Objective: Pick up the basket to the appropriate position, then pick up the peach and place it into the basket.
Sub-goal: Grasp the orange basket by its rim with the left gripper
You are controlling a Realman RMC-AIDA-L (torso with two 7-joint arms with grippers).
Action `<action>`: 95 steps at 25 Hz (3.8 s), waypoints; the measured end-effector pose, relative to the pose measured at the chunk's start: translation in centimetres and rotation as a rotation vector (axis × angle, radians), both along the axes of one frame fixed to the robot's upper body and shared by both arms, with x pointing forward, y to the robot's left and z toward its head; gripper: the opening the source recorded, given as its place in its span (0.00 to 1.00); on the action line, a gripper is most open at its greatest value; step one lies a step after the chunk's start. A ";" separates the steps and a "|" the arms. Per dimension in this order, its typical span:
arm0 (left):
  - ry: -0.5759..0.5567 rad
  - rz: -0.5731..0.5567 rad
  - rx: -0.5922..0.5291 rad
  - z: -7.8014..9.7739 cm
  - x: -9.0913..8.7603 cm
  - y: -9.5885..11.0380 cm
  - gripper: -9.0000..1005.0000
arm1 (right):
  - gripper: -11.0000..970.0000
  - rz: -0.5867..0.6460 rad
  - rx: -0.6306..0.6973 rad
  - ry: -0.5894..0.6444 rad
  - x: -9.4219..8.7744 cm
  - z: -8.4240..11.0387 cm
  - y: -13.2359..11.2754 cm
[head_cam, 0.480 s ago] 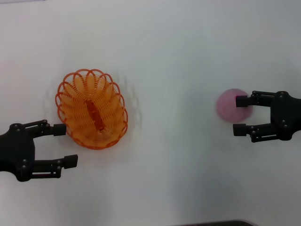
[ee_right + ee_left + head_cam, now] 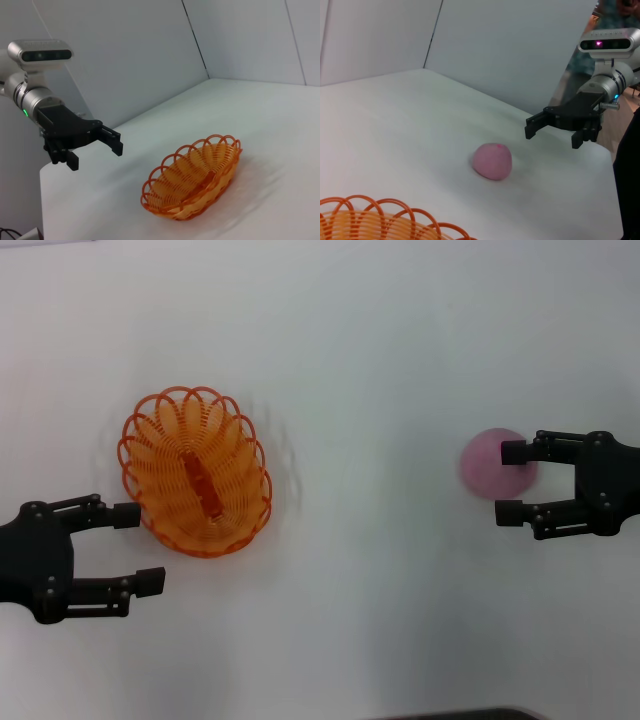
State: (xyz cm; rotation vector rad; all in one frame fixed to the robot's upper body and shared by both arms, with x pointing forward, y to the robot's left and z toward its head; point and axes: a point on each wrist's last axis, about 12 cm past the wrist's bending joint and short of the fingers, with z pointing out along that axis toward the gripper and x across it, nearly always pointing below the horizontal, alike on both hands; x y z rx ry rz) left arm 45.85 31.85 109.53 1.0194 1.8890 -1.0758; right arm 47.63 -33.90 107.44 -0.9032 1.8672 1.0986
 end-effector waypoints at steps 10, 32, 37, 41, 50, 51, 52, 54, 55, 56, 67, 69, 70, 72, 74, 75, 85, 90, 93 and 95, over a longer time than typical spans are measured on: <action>0.010 -0.009 0.000 0.3 0.5 -0.3 0.87 | 0.98 0.001 -0.001 -0.003 0.0 0.0 0.0; -0.099 0.052 -0.085 1.3 5.3 -3.2 0.87 | 0.97 -0.007 -0.009 -0.028 0.2 -0.2 0.3; -0.179 0.148 -0.156 1.8 6.9 -3.6 0.87 | 0.97 -0.011 -0.009 -0.027 0.1 -0.4 0.4; -0.249 0.253 -0.212 1.8 8.3 -3.8 0.87 | 0.97 -0.014 -0.011 -0.031 0.2 -0.5 0.5; -0.373 0.486 -0.303 0.8 9.8 -3.6 0.87 | 0.97 -0.006 -0.004 -0.045 0.5 -0.5 1.1; -0.374 0.502 -0.310 0.7 9.8 -3.6 0.87 | 0.97 -0.005 -0.004 -0.046 0.5 -0.4 1.1; -0.375 0.512 -0.316 0.6 9.8 -3.6 0.87 | 0.97 -0.004 -0.004 -0.047 0.6 -0.4 1.2; -0.380 0.522 -0.321 0.4 9.8 -3.6 0.87 | 0.97 -0.003 -0.005 -0.050 0.7 -0.4 1.2; -0.383 0.527 -0.322 0.4 9.8 -3.6 0.87 | 0.97 -0.002 -0.004 -0.051 0.7 -0.4 1.2; -0.384 0.532 -0.323 0.3 9.8 -3.6 0.87 | 0.97 -0.001 -0.004 -0.052 0.8 -0.3 1.3; -0.366 0.511 -0.311 0.5 10.0 -3.7 0.83 | 0.97 -0.008 -0.008 -0.050 0.9 -0.4 1.3; -0.345 0.491 -0.285 0.8 10.4 -4.0 0.83 | 0.97 -0.008 -0.008 -0.050 0.9 -0.5 1.3; -0.335 0.481 -0.268 1.0 10.6 -4.1 0.83 | 0.97 -0.008 -0.008 -0.050 0.9 -0.5 1.3; -0.301 0.467 -0.229 1.3 11.0 -4.3 0.83 | 0.97 -0.008 -0.008 -0.050 0.9 -0.4 1.3; -0.244 0.458 -0.183 1.7 11.6 -4.5 0.82 | 0.97 -0.007 -0.008 -0.051 0.9 -0.4 1.4; -0.218 0.453 -0.156 2.0 11.9 -4.7 0.82 | 0.97 -0.007 -0.008 -0.051 0.9 -0.4 1.4; -0.091 0.368 0.149 7.9 13.6 -5.8 0.81 | 0.97 -0.004 -0.012 -0.044 0.7 -0.6 1.3; -0.026 0.269 0.335 10.2 14.5 -7.6 0.80 | 0.97 -0.005 -0.012 -0.043 0.7 -0.6 1.3; 0.015 0.246 0.442 11.2 15.3 -8.6 0.79 | 0.97 -0.003 -0.012 -0.045 0.8 -0.5 1.3; 0.025 0.258 0.512 11.8 15.9 -9.1 0.79 | 0.97 -0.002 -0.011 -0.047 0.8 -0.5 1.4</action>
